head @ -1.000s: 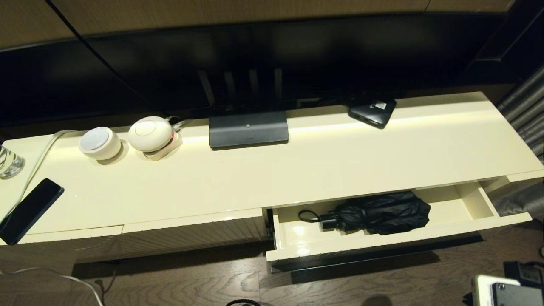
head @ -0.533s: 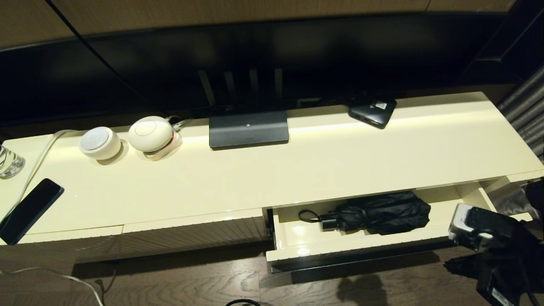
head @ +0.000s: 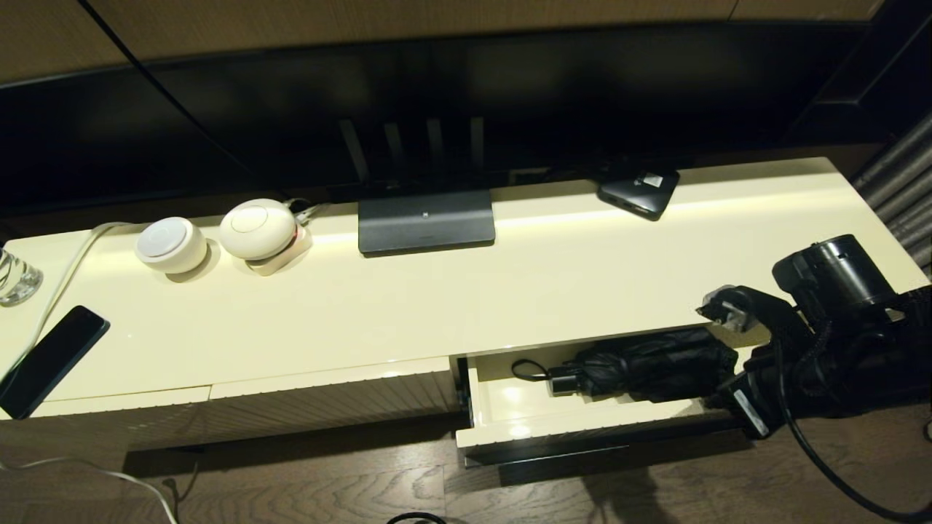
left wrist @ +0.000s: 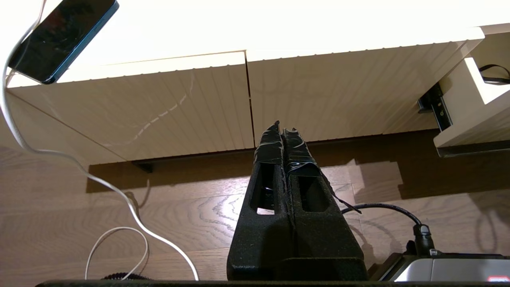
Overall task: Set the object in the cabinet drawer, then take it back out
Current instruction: Open the drawer
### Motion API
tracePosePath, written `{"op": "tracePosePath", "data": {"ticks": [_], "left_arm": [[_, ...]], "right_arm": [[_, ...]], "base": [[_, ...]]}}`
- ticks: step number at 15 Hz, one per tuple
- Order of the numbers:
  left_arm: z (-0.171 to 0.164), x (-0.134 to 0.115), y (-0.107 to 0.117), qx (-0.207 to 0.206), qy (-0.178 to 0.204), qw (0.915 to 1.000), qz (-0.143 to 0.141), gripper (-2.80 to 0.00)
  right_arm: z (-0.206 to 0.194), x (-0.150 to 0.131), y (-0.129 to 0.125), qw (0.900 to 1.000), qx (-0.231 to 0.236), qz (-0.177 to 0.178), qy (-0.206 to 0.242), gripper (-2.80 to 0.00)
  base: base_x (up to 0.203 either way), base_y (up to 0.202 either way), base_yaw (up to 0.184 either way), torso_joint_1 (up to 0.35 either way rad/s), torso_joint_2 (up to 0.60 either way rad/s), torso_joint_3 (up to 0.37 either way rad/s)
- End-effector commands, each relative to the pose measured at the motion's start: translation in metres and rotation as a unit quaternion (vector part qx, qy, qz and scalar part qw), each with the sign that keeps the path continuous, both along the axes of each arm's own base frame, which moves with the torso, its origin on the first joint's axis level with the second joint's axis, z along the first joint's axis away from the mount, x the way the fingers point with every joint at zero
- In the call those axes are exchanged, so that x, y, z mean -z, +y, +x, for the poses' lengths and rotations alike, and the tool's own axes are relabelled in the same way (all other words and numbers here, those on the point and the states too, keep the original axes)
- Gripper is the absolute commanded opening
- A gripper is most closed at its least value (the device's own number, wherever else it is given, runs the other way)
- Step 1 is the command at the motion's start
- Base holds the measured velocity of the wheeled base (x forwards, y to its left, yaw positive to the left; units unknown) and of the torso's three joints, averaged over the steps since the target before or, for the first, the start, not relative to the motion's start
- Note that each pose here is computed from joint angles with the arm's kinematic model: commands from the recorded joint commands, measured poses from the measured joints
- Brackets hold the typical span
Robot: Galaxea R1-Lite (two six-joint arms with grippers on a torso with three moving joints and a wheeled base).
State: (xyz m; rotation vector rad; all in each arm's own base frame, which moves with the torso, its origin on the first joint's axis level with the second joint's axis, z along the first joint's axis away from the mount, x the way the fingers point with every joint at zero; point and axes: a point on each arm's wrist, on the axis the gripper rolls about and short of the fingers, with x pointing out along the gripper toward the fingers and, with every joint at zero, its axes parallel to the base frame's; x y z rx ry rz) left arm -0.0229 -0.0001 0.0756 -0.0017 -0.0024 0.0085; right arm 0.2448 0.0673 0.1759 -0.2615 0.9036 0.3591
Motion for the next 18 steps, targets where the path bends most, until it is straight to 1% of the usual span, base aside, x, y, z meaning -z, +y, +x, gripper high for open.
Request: {"op": "tracePosePath", "data": {"ticks": [1, 5, 8, 11, 13, 16, 18], "left_arm": [[0.0, 0.001, 0.0, 0.0, 0.002, 1.0, 0.0, -2.8], [0.0, 0.001, 0.0, 0.0, 0.003, 1.0, 0.0, -2.8], [0.0, 0.001, 0.0, 0.0, 0.002, 1.0, 0.0, -2.8], [0.0, 0.001, 0.0, 0.0, 0.002, 1.0, 0.001, -2.8], [0.0, 0.001, 0.0, 0.0, 0.003, 1.0, 0.0, -2.8], [0.0, 0.001, 0.0, 0.0, 0.002, 1.0, 0.0, -2.8], [0.0, 0.001, 0.0, 0.0, 0.002, 1.0, 0.0, -2.8]], "right_arm": [[0.009, 0.008, 0.002, 1.0, 0.002, -0.004, 0.015, -2.8], [0.016, 0.011, -0.002, 1.0, 0.012, -0.002, 0.017, -2.8], [0.02, 0.008, -0.006, 1.0, 0.022, 0.0, 0.011, -2.8], [0.019, 0.004, -0.006, 1.0, 0.021, 0.002, 0.005, -2.8], [0.004, -0.008, -0.01, 1.0, 0.017, 0.004, -0.012, -2.8], [-0.02, -0.008, -0.015, 1.0, 0.011, 0.003, -0.008, -2.8], [-0.026, -0.011, -0.016, 1.0, 0.013, 0.006, -0.009, -2.8]], "base": [[0.0, 0.0, 0.0, 0.0, 0.0, 0.0], [0.0, 0.0, 0.0, 0.0, 0.0, 0.0], [0.0, 0.0, 0.0, 0.0, 0.0, 0.0], [0.0, 0.0, 0.0, 0.0, 0.0, 0.0], [0.0, 0.0, 0.0, 0.0, 0.0, 0.0], [0.0, 0.0, 0.0, 0.0, 0.0, 0.0], [0.0, 0.0, 0.0, 0.0, 0.0, 0.0]]}}
